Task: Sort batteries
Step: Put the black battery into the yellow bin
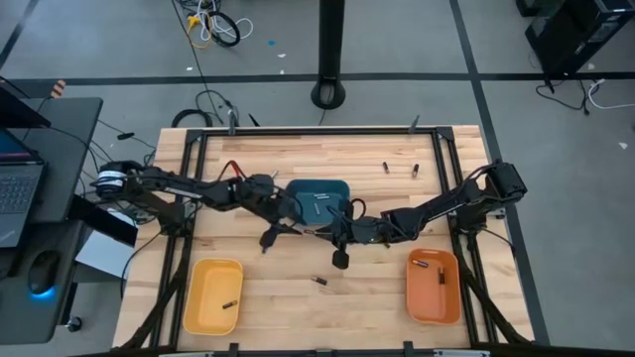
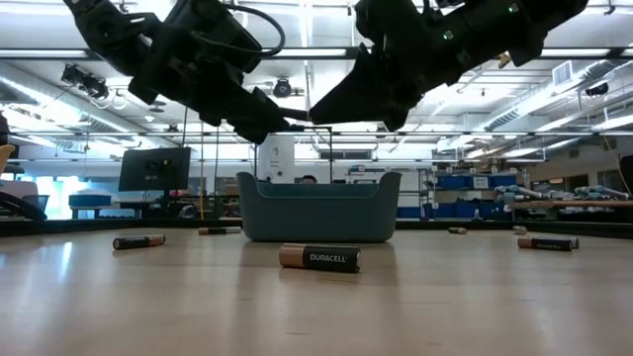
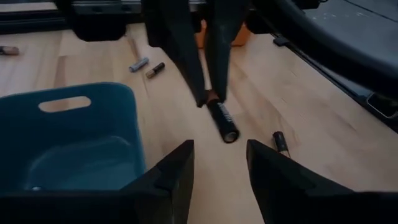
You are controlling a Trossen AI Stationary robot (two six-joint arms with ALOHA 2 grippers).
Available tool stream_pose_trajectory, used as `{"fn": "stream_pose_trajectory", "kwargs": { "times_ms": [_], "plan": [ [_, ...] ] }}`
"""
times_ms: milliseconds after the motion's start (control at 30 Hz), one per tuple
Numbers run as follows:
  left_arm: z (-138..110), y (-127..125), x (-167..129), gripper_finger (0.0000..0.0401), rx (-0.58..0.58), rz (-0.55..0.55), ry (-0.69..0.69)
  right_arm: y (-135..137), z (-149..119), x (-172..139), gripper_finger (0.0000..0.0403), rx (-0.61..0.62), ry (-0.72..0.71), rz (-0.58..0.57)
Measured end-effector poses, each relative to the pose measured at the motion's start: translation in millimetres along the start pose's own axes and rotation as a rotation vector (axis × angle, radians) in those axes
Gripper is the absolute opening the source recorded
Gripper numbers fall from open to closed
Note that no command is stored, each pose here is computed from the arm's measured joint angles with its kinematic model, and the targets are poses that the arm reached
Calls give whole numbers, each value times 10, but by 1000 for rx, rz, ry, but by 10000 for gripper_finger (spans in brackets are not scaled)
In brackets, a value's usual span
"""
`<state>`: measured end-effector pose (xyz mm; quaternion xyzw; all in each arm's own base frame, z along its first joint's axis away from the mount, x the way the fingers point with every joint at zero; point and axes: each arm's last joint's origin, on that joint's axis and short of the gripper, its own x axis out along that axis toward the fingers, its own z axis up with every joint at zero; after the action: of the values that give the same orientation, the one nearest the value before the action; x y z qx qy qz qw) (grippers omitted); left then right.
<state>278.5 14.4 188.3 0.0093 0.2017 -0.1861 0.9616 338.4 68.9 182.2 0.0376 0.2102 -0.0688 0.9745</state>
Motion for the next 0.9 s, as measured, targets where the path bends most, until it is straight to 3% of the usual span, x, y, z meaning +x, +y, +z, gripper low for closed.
{"fn": "stream_pose_trajectory", "kwargs": {
  "times_ms": [900],
  "plan": [
    [79, -44, 40, 140, -12, 30, -57, -17, 31, 2, 38, 0, -36, -46]
  ]
}}
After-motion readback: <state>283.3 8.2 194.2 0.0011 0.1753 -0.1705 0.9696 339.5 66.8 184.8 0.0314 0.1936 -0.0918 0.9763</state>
